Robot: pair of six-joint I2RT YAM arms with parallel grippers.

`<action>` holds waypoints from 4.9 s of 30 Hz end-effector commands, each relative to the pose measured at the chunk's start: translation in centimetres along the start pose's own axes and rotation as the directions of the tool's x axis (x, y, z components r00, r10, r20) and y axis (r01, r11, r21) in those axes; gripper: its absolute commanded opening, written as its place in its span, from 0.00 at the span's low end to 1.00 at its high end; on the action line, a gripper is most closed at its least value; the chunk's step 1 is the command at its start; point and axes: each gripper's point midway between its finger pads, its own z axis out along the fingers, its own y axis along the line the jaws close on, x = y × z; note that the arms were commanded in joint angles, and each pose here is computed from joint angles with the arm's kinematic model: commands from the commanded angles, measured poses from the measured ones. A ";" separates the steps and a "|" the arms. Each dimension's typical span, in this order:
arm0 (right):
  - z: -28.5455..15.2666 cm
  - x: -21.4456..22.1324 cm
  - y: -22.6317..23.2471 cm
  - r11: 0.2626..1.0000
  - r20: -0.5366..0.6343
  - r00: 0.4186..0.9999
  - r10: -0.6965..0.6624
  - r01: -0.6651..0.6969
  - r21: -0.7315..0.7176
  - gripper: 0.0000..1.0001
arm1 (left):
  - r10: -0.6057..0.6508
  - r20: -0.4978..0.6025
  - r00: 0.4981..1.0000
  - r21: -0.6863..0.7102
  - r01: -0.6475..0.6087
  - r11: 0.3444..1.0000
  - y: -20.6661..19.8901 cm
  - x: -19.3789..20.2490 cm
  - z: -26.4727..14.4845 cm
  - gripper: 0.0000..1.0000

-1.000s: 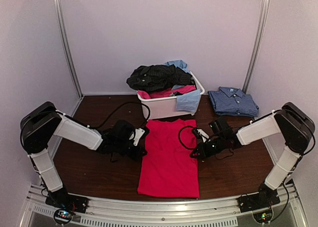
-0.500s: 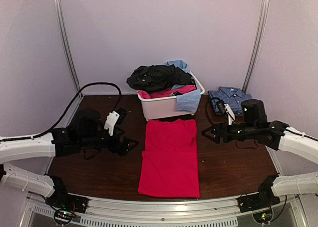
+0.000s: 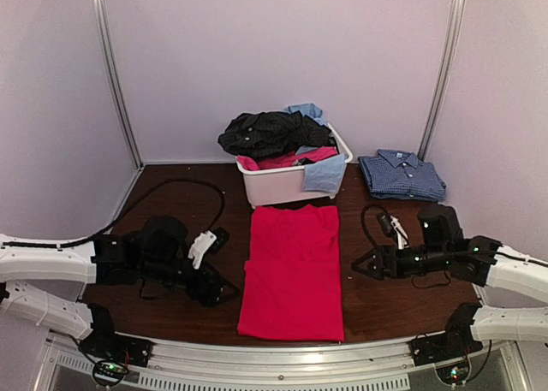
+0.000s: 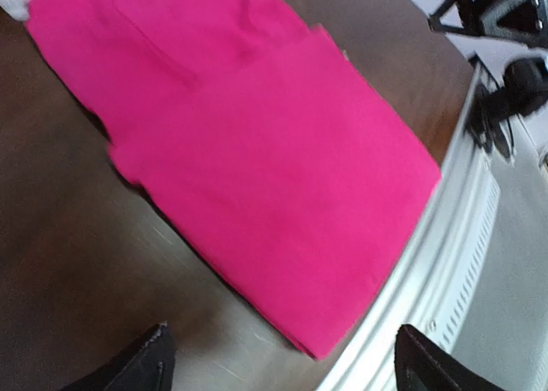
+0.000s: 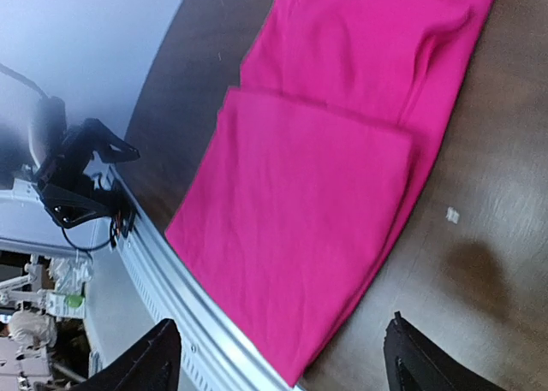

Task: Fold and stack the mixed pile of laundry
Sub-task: Pick up the 2/3-rectangle-folded T-shirt from the center of the board, then fold the 2/3-rectangle-folded T-shirt at the center of the board.

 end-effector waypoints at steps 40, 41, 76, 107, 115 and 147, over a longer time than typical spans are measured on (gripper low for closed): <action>5.9 19.4 -2.3 0.951 -0.466 0.832 0.301 -0.297 0.083 0.36 | -0.267 -0.331 0.905 0.145 0.329 0.933 -4.4 12.4 6.5 0.19; 6.1 19.7 -2.3 0.951 -0.475 0.826 0.303 -0.298 0.089 0.35 | -0.267 -0.332 0.905 0.148 0.330 0.932 -4.4 12.4 6.6 0.20; 8.3 -0.4 -2.2 0.997 -0.173 0.984 0.030 -0.019 0.068 0.00 | -0.196 0.013 0.980 0.036 0.196 0.980 2.6 -5.4 5.8 0.00; 7.0 8.4 -0.7 0.996 -0.319 0.944 0.087 -0.072 0.060 0.00 | -0.121 -0.129 0.984 0.048 0.128 0.991 -0.6 2.9 4.8 0.00; 6.3 4.1 0.6 0.998 -0.283 0.959 0.017 0.000 0.060 0.00 | -0.088 -0.059 0.994 0.040 0.090 0.995 0.7 -1.5 3.3 0.00; 11.8 -9.3 -6.8 0.997 -0.152 0.988 -0.037 0.048 0.066 0.00 | -0.128 0.038 0.991 -0.068 0.131 0.989 12.4 -10.8 11.3 0.00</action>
